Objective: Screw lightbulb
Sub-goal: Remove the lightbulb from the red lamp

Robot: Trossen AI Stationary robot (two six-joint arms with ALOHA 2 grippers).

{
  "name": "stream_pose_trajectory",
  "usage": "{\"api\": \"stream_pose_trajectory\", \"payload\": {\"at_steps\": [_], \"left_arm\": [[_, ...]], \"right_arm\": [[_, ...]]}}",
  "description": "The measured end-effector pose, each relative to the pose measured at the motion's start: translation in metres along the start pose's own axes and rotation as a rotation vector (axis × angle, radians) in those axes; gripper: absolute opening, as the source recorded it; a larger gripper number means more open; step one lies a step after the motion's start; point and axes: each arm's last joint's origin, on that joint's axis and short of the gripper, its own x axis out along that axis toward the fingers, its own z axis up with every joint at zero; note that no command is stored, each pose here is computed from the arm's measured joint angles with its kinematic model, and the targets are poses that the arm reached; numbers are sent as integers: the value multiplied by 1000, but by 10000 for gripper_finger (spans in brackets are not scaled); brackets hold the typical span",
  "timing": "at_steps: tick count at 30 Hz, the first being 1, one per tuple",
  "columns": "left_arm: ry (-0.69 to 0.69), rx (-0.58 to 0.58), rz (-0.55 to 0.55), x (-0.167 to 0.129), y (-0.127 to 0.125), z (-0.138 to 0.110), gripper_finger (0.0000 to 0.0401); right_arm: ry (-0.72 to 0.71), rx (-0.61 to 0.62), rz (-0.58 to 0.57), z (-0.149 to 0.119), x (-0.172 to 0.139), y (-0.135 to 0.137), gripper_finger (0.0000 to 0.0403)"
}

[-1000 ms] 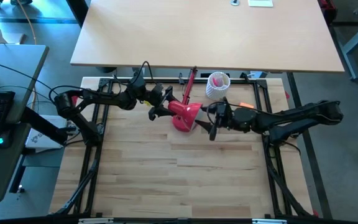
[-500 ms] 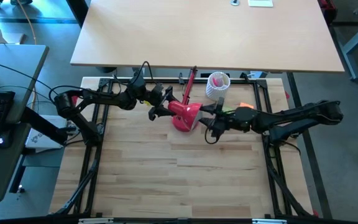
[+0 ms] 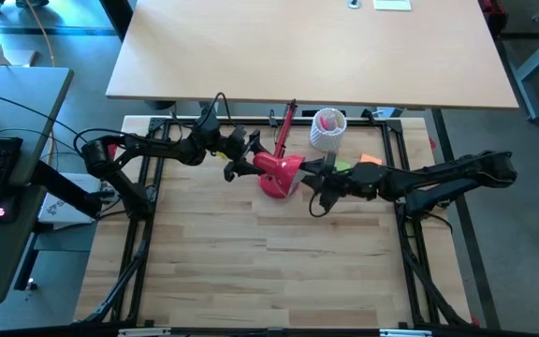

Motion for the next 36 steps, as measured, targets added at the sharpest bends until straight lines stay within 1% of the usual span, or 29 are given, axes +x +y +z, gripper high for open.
{"api": "stream_pose_trajectory", "payload": {"at_steps": [4, 8, 11, 13, 16, 21, 23, 25, 28, 30, 33, 35, 36], "left_arm": [[7, -1, 2, 0, 0, -1, 257], [8, -3, 4, 0, 0, -1, 257], [9, -4, 4, 0, 0, -1, 257], [9, -4, 4, 0, 0, -1, 257], [9, -5, 4, 0, 0, -1, 257], [9, -5, 4, 0, 0, -1, 257], [10, -5, 4, 0, 0, -1, 257], [10, -5, 4, 0, 0, -1, 257], [10, -2, 4, 0, 0, -1, 257], [10, -1, 5, 0, 1, -1, 257], [11, 5, 4, 0, 0, -2, 257], [12, 6, 0, 0, 0, -2, 257], [11, 6, 3, 0, 0, -2, 257]], "right_arm": [[3, 131, 7, 3, -1, 1, 267], [7, 258, 4, 6, -2, 2, 294], [-3, 313, 12, 9, -4, 2, 310], [-2, 349, 12, 11, -5, 3, 314], [39, 421, -4, 13, -7, 3, 315], [124, 607, -31, 17, -11, 6, 316], [123, 720, -28, 18, -14, 6, 316], [114, 863, -22, 19, -18, 4, 316], [107, 1126, -17, 18, -22, 3, 316], [87, 1302, 17, 17, -22, 3, 316], [34, 1540, 104, 15, -18, 4, 316], [30, 1643, 131, 12, -15, 5, 316], [38, 1674, 134, 11, -13, 6, 316]]}}
